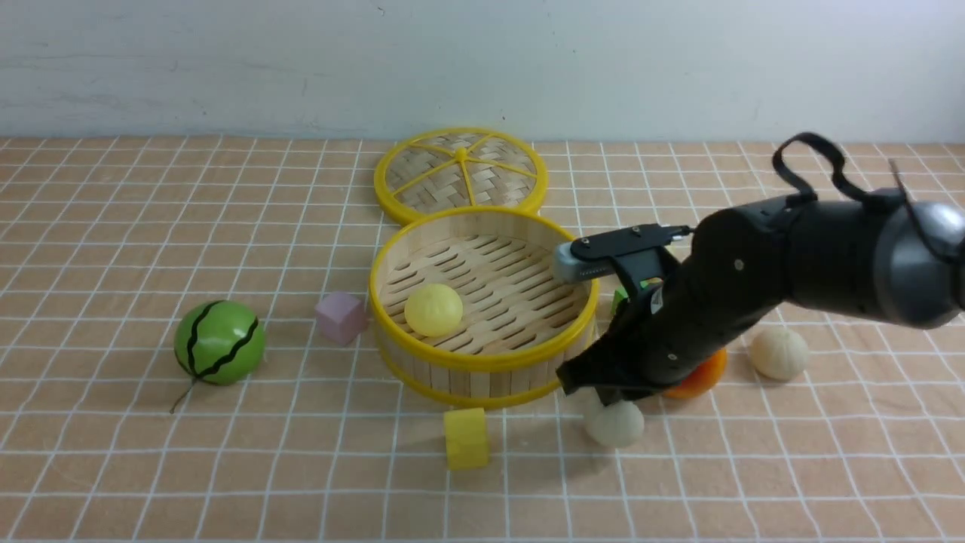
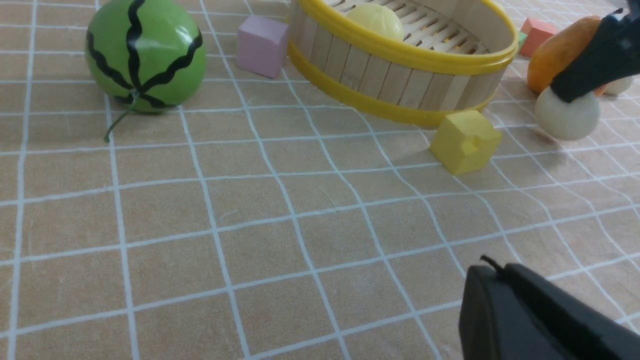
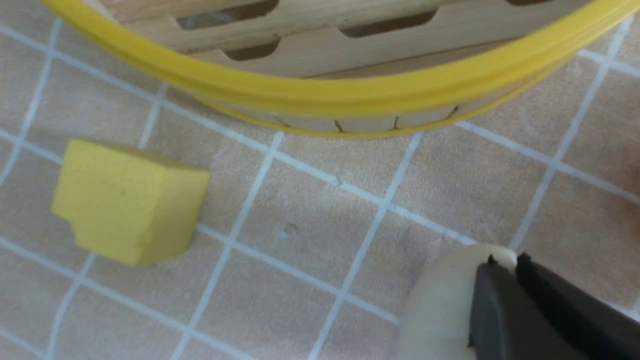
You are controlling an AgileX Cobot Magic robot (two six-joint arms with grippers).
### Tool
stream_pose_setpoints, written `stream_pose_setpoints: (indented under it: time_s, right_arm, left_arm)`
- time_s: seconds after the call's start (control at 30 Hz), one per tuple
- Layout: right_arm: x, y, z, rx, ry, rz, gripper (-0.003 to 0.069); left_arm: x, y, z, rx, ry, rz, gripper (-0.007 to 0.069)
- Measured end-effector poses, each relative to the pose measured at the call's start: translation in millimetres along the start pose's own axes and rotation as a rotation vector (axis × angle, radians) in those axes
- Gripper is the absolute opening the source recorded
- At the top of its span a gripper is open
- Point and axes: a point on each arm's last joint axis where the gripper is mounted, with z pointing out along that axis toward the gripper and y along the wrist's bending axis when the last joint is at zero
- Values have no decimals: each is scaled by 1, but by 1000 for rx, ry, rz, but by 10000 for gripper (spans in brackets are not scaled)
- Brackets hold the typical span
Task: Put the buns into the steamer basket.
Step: Use the right arm to grab a steamed stuffed bun, then use the right arm to put the steamed stuffed bun into the steamer, then use the right arm to grab a steamed stuffed bun
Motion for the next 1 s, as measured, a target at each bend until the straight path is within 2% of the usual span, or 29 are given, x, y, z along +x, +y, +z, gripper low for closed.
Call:
stream_pose_setpoints:
  time_s: [0.17,0.23,0.33,0.57,0.63,0.67,0.7,0.73,0.77,0.83,0.9,1.0]
  right_arm:
    - [-22,10,-45,-41,-109,-7,6]
    - [-44,15,-61,-70,-206,-32,11]
    - [-57,17,-56,-82,-248,-29,11]
    - [-79,12,11,-75,-244,1,50]
    - [-78,10,33,-69,-215,6,119]
    - [-78,9,36,-68,-212,6,119]
    - [-77,8,44,-66,-202,8,209]
    - [-76,8,46,-64,-198,8,241]
    - [-76,7,48,-62,-199,8,318]
    - [-77,8,47,-62,-206,7,374]
    - [-81,9,41,-66,-215,0,495]
    - [-86,13,13,-79,-228,-16,587]
  left_arm:
    - [0,0,0,0,0,0,15]
    - [0,0,0,0,0,0,18]
    - [0,0,0,0,0,0,20]
    - [0,0,0,0,0,0,29]
    - [0,0,0,0,0,0,29]
    - [0,0,0,0,0,0,29]
    - [0,0,0,0,0,0,29]
    - [0,0,0,0,0,0,29]
    - [0,0,0,0,0,0,29]
    - [0,0,0,0,0,0,29]
    - [0,0,0,0,0,0,32]
    - [0,0,0,0,0,0,36]
